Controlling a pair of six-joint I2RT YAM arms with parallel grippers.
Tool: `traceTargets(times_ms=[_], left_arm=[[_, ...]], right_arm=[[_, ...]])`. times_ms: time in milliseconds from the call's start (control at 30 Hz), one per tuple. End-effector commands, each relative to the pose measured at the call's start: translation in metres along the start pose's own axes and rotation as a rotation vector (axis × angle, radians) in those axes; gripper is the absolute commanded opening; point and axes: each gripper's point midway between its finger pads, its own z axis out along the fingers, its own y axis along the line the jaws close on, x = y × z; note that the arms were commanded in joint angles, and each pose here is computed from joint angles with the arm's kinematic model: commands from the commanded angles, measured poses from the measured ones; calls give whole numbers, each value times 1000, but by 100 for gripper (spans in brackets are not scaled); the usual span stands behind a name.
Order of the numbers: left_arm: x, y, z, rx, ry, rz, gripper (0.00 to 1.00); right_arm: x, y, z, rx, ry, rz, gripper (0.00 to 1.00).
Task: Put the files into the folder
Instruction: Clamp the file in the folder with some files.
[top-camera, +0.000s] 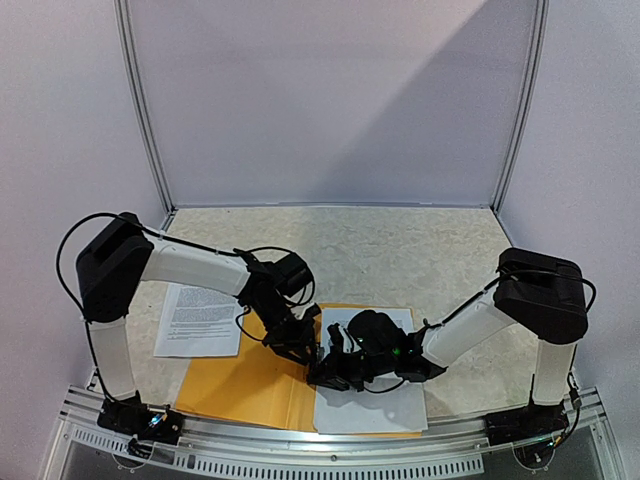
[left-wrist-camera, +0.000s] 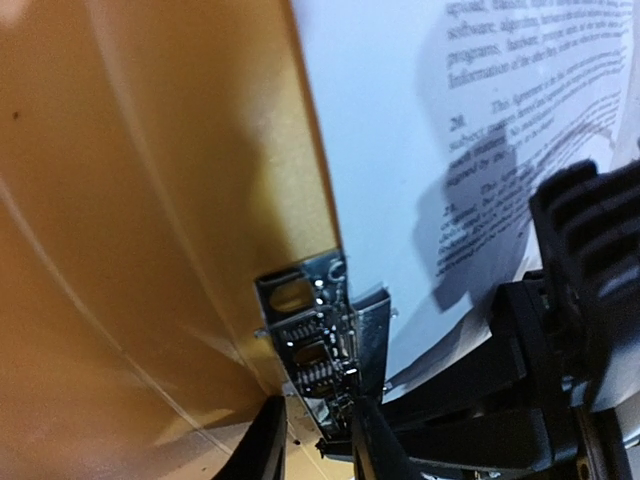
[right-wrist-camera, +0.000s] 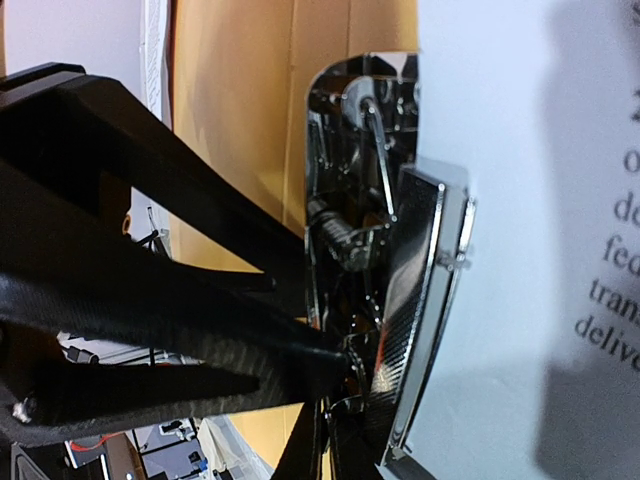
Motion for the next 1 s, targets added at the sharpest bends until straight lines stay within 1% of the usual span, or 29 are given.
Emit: traceTargets(times_ms=[0, 167, 367, 500, 533, 567, 800, 967], left_arm=[[34, 44, 27, -145, 118, -81, 24], [35, 46, 14, -167, 106, -56, 17], [37, 46, 16, -163, 114, -58, 16], [38, 51, 20, -167, 117, -58, 5], [42, 55, 23, -175, 130, -66, 1], [45, 59, 27, -179, 146, -76, 0], [46, 75, 42, -211, 195, -88, 0], [50, 82, 48, -219, 213, -104, 0]], right_arm=[[24, -193, -43, 659, -4, 141, 4], [25, -195, -44, 664, -3, 141, 4], [25, -195, -44, 666, -2, 141, 4], [25, -195, -45, 668, -4, 140, 4], [25, -195, -45, 668, -5, 140, 4], [25, -196, -45, 670, -4, 139, 4], [24, -194, -48, 671, -10, 140, 4], [20, -178, -45, 642, -9, 119, 6]])
